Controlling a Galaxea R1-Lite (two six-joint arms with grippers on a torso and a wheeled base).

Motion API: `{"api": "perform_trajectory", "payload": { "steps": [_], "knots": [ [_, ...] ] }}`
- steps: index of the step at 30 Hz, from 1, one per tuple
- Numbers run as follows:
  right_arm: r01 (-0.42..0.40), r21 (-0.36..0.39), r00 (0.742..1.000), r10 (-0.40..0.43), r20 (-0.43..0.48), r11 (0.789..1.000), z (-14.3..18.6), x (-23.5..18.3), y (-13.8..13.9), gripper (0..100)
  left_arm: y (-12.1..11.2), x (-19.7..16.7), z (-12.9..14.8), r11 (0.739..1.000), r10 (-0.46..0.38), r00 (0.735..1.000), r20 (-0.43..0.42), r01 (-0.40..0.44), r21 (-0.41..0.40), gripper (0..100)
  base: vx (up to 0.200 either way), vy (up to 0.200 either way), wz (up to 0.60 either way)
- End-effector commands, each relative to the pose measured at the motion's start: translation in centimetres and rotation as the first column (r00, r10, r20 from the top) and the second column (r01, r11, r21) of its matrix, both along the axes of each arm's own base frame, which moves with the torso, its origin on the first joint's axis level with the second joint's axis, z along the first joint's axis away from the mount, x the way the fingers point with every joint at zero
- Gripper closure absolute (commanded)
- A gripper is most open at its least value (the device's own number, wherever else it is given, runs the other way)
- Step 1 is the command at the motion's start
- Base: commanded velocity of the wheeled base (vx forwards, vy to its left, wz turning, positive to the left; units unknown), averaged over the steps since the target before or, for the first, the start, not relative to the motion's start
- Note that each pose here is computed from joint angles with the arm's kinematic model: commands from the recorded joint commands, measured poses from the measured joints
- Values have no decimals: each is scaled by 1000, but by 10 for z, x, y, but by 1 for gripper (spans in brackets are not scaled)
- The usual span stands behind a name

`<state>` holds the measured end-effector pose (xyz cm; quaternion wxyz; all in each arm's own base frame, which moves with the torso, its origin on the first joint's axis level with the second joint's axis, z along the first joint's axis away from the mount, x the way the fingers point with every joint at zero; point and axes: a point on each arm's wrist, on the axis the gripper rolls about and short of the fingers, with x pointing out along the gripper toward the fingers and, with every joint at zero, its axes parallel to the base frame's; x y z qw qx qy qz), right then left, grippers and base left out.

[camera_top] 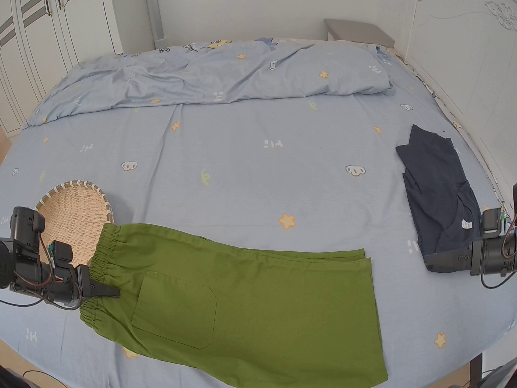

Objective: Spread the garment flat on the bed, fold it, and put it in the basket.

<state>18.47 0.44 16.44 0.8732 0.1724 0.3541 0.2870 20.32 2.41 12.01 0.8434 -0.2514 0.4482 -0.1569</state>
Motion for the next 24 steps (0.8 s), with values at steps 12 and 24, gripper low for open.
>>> {"api": "perform_trajectory", "payload": {
  "steps": [12, 24],
  "knots": [
    [-57, -61, 991, 64, 118, 997, 31, -4, 25, 0, -6, -19, 73, 982, -20, 988, 151, -9, 190, 100, 0, 0, 0],
    [-56, -63, 988, 64, 140, 996, 32, -12, 24, 0, -82, -17, 116, 893, -230, 967, 108, 166, 418, 100, 0, 0, 0]
  ]
}}
